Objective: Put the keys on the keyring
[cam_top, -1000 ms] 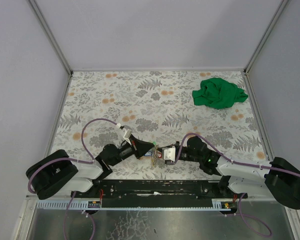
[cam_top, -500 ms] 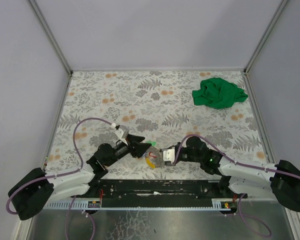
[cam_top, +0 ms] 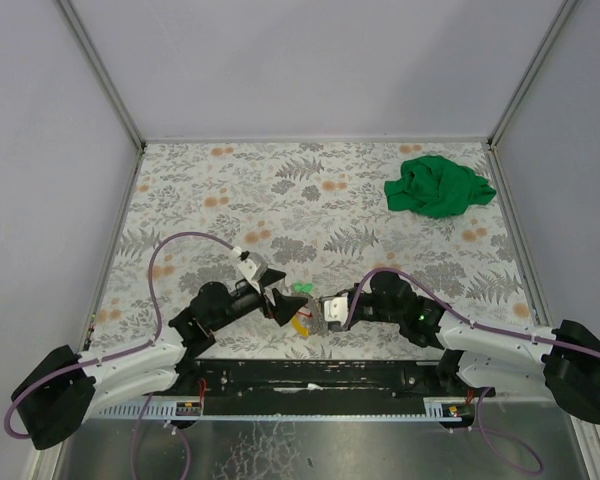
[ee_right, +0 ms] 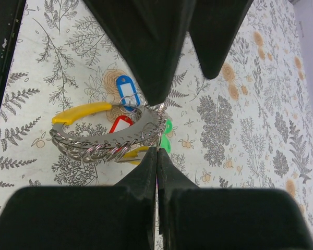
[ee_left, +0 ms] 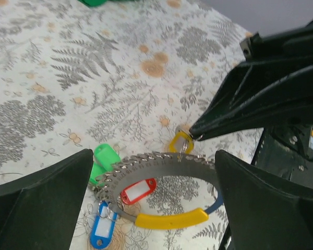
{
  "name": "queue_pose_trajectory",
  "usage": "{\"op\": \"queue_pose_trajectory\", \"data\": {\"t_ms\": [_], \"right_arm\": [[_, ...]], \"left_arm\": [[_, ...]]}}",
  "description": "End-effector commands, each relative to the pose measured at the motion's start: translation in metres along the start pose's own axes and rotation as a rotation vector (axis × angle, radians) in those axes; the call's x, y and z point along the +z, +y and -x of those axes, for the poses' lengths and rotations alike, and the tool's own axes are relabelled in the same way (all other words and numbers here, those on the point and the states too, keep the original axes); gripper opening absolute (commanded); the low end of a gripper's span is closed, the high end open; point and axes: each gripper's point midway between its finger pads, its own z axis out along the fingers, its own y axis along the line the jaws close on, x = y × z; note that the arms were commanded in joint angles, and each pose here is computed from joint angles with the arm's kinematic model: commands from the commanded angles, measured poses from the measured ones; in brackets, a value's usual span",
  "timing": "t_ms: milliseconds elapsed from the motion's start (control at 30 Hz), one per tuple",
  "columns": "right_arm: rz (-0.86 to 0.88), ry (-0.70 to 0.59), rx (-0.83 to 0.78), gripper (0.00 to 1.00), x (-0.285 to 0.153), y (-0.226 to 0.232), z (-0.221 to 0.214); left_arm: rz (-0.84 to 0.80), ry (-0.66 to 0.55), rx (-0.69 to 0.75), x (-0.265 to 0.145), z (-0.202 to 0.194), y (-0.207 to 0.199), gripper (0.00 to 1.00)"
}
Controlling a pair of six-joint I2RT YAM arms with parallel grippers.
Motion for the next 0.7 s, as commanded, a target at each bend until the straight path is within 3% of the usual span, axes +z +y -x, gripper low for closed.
{"op": "queue_pose_trajectory", "data": {"t_ms": [0, 67, 200, 367, 667], "right_arm": [[-0.042, -0.063, -0.048, 0.0, 0.001, -0.021, 0.028], [-0.042, -0.062, -0.048, 0.0, 0.0, -0.021, 0.028], [-0.037, -0.064, -0.046, 0.0, 0.001, -0.02, 0.027], [-0.036, -0.067, -0.046, 0.0, 0.0, -0.02, 0.028], [-0.032, -0.069, -0.047, 0.0, 0.0, -0.019, 0.028]], "left_arm": [[-0.093, 0.039, 0.034, 0.008, 0.0, -0.014, 1.0], [-0.097, 0.056, 0.032, 0.011, -0.003, -0.014, 0.99], [-0.128, 0.087, 0.004, 0.018, -0.005, -0.016, 0.89], [-0.152, 0.136, -0.061, 0.026, -0.01, -0.013, 0.7], [-0.216, 0.226, -0.125, 0.035, -0.023, -0.014, 0.61]]}}
